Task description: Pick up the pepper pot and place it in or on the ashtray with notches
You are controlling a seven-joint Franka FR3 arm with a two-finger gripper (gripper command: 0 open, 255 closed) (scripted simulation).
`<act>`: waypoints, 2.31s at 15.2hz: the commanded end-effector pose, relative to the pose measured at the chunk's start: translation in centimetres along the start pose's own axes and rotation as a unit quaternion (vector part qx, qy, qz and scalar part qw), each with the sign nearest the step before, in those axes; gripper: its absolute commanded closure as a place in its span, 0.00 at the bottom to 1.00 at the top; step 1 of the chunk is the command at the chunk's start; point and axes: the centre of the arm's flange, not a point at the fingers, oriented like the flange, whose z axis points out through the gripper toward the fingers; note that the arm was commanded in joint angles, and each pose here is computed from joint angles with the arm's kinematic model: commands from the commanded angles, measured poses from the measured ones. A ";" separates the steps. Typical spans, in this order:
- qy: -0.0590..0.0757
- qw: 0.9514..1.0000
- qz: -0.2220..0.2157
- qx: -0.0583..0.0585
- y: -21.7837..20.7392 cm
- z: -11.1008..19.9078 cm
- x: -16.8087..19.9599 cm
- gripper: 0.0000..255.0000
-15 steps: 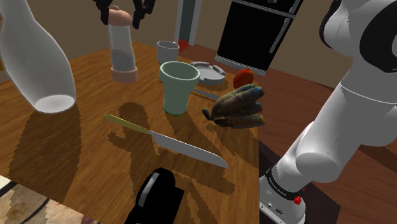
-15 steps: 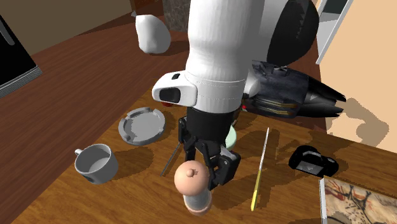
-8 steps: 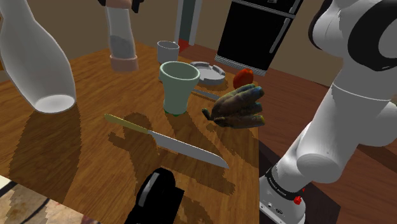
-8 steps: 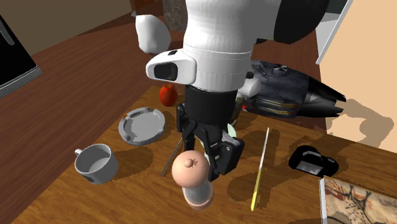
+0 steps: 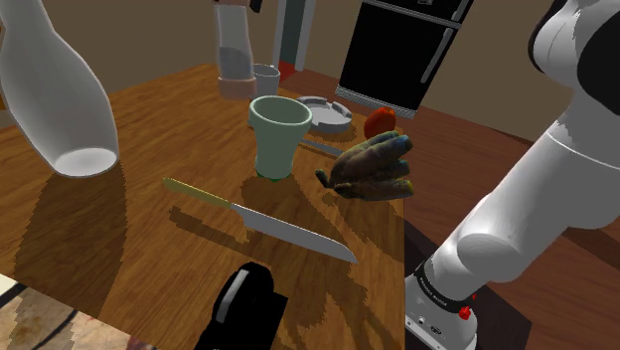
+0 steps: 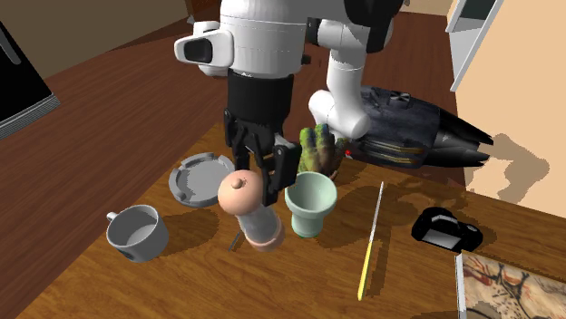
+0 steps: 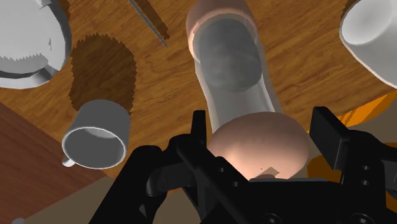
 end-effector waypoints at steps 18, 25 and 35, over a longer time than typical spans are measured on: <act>0.000 1.000 -0.001 0.000 23.8 -7.8 -0.2 1.00; 0.000 1.000 -0.001 0.000 29.4 -8.0 -0.6 1.00; 0.000 1.000 -0.001 0.000 30.0 -2.9 -1.8 1.00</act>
